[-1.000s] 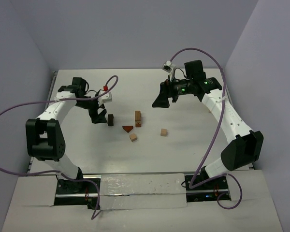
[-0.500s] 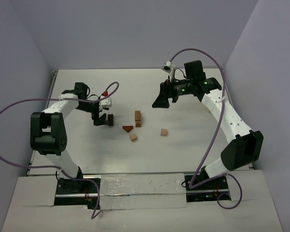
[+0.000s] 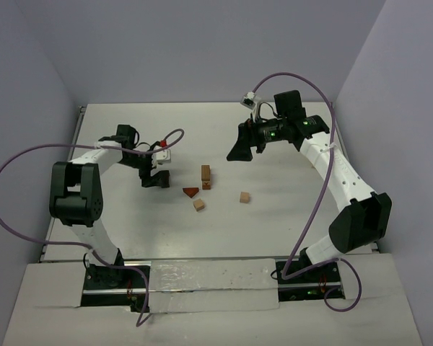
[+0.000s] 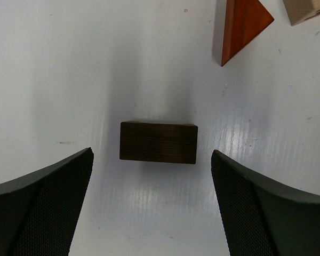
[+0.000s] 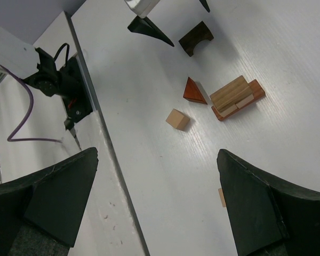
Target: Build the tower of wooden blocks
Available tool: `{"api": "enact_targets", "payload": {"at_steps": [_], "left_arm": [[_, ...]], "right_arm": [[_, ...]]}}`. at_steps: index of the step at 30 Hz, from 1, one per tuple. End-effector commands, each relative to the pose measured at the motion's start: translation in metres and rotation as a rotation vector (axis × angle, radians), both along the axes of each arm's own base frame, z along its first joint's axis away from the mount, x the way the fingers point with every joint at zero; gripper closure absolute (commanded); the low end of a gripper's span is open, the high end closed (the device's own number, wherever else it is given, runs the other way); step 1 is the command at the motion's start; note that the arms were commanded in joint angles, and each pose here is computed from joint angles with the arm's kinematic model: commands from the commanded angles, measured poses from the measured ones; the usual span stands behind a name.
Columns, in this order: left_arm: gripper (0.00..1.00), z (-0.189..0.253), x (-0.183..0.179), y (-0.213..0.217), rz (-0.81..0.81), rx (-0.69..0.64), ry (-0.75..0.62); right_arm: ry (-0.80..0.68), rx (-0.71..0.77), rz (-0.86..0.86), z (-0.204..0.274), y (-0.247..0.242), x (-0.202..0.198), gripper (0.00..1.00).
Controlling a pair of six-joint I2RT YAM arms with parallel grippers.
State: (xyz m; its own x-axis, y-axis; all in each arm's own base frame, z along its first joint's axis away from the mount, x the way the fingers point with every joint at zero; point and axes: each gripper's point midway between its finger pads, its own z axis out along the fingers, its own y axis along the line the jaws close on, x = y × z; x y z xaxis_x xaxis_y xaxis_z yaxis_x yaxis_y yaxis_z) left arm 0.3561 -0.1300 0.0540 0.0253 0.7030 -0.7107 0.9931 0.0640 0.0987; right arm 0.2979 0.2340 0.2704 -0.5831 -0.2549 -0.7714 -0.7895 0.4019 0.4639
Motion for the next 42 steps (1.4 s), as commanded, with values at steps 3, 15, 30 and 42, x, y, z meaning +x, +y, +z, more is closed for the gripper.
{"api": "enact_targets", "payload": {"at_steps": [3, 15, 30, 42], "left_arm": [[0.05, -0.006, 0.003, -0.008, -0.037, 0.001, -0.018], [0.22, -0.014, 0.011, -0.009, -0.009, 0.015, 0.014], [0.81, 0.067, -0.007, -0.040, 0.019, -0.091, -0.032], [0.96, 0.118, -0.030, -0.103, 0.045, -0.087, -0.084]], "right_arm": [[-0.055, 0.010, 0.007, 0.012, 0.001, 0.004, 0.00], [-0.044, 0.008, 0.011, 0.008, 0.002, 0.005, 0.00], [-0.069, 0.022, 0.018, 0.015, 0.001, 0.000, 0.00], [-0.102, -0.007, 0.019, 0.023, -0.003, 0.001, 0.00]]}}
